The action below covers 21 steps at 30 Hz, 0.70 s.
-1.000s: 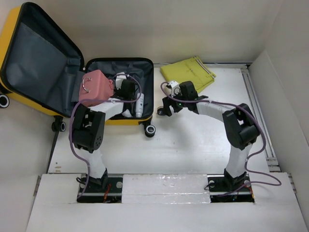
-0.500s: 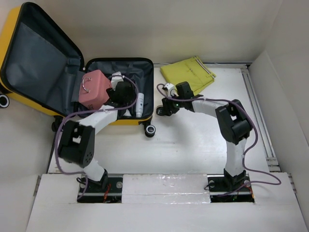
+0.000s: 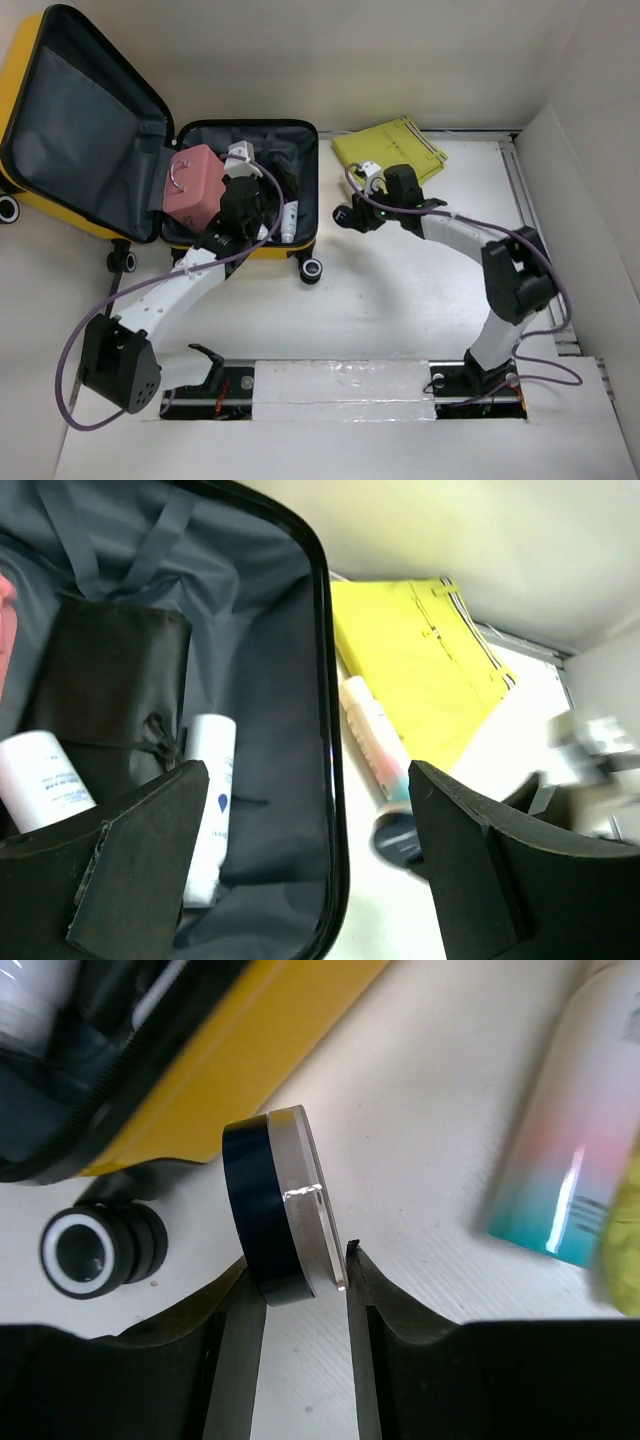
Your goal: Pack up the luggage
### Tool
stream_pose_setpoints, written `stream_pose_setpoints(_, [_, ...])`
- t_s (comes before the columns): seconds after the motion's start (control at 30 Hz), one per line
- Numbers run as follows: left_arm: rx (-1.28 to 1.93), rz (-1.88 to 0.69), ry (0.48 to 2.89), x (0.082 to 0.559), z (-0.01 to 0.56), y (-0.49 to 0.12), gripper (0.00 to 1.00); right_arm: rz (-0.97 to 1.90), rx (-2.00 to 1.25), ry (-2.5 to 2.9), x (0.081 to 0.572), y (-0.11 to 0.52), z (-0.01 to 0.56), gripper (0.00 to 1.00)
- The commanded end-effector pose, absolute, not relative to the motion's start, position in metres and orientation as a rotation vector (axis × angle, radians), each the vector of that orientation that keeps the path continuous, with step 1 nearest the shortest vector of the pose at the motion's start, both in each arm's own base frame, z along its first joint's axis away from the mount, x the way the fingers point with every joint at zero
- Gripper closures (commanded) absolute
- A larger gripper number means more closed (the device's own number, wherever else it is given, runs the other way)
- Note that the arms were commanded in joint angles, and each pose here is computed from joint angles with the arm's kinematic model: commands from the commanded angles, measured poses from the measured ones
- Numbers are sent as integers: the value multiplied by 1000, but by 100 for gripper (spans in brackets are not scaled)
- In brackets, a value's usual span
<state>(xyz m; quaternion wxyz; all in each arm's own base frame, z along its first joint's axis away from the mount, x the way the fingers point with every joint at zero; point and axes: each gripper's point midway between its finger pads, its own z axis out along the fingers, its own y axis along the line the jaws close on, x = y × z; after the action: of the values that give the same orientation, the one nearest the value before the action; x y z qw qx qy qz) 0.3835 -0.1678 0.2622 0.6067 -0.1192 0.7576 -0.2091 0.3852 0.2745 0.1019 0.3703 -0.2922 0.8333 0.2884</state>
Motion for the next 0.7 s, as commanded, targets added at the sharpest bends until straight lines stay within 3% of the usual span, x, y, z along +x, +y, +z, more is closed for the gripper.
stream_pose_setpoints(0.0, [-245,-577,1708,367,278,-176,23,703,-691,1993,388,267,165,100])
stream_pose_setpoints(0.13, [-225,-702,1606,346,305,-178,23,727,-709,1910,380,284,203,100])
stream_pose_setpoints(0.3, [-250,-802,1453,316,342,-167,23,874,-798,1820,380,371,235,100])
stream_pose_setpoints(0.33, [-250,-807,1439,313,347,-165,23,885,-812,1808,384,384,237,95])
stream_pose_setpoints(0.37, [-260,-798,1438,312,345,-162,23,903,-788,1813,389,396,239,84])
stream_pose_setpoints(0.43, [-271,-763,1464,314,337,-159,23,931,-767,1765,400,413,262,60])
stream_pose_setpoints(0.47, [-279,-738,1505,314,326,-157,23,951,-743,1775,402,416,263,39])
stream_pose_setpoints(0.53, [-271,-724,1518,313,320,-155,23,922,-710,1784,411,404,260,31])
stream_pose_setpoints(0.6, [-256,-739,1519,310,315,-157,23,877,-655,1756,417,383,273,31])
stream_pose_setpoints(0.67, [-243,-760,1535,308,307,-162,23,784,-564,1816,435,344,249,32])
